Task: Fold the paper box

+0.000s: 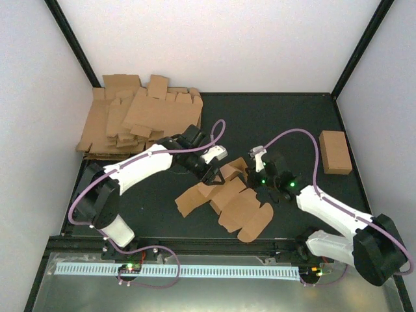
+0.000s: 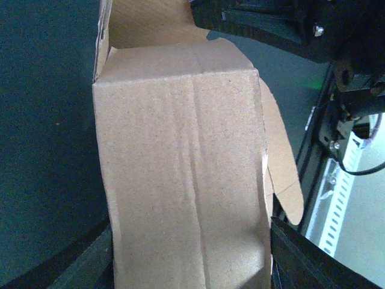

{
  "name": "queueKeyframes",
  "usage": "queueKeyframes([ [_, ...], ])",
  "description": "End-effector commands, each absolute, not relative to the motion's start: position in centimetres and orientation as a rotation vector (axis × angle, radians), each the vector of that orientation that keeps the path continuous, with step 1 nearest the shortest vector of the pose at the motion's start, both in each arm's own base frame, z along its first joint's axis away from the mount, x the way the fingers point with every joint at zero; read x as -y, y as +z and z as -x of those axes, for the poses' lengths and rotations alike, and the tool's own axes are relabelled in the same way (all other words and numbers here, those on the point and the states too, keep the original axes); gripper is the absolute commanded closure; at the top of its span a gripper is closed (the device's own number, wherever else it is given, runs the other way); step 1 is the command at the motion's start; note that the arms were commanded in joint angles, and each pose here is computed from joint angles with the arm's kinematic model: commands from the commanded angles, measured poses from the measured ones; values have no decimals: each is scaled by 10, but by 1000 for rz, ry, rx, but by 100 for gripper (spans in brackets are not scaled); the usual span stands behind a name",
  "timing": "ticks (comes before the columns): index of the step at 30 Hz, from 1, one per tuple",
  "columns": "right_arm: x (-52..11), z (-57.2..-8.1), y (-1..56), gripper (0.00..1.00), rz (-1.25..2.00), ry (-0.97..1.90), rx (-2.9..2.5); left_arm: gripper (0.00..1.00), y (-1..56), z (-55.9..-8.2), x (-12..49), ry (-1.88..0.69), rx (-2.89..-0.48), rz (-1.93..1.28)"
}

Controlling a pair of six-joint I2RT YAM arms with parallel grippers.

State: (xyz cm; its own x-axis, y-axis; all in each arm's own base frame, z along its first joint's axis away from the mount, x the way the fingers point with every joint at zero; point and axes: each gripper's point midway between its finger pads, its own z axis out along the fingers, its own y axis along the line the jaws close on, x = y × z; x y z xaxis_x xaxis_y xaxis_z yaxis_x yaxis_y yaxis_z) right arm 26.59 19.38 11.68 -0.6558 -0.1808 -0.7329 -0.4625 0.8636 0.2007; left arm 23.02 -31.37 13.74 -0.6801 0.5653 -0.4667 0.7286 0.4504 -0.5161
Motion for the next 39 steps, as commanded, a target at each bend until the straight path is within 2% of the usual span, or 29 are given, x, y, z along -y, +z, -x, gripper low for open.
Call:
queueKeyframes([
  [1,-205,-285,136,98,441,498,-2187,47,152,-239,312,-985,-2421,-1096],
  [7,-222,-305,147,98,442,521,-2155,46,157,-264,293,-735,-2426,-1048],
  [13,-237,-334,151,98,443,489,-2145,20,172,-289,270,-490,-2365,-959],
  [15,-239,-341,148,98,440,471,-2153,16,175,-294,263,-428,-2340,-931],
  [19,-244,-352,145,98,437,445,-2172,14,179,-298,253,-308,-2292,-908],
  [25,-250,-359,142,98,468,444,-2176,16,170,-314,242,-11,-2251,-876],
  [30,-253,-362,132,98,474,431,-2224,18,181,-316,248,31,-2170,-866],
  [36,-257,-362,130,98,481,452,-2232,33,178,-319,256,125,-2102,-929],
  [39,-258,-362,126,98,490,454,-2253,47,168,-322,260,228,-2112,-956],
])
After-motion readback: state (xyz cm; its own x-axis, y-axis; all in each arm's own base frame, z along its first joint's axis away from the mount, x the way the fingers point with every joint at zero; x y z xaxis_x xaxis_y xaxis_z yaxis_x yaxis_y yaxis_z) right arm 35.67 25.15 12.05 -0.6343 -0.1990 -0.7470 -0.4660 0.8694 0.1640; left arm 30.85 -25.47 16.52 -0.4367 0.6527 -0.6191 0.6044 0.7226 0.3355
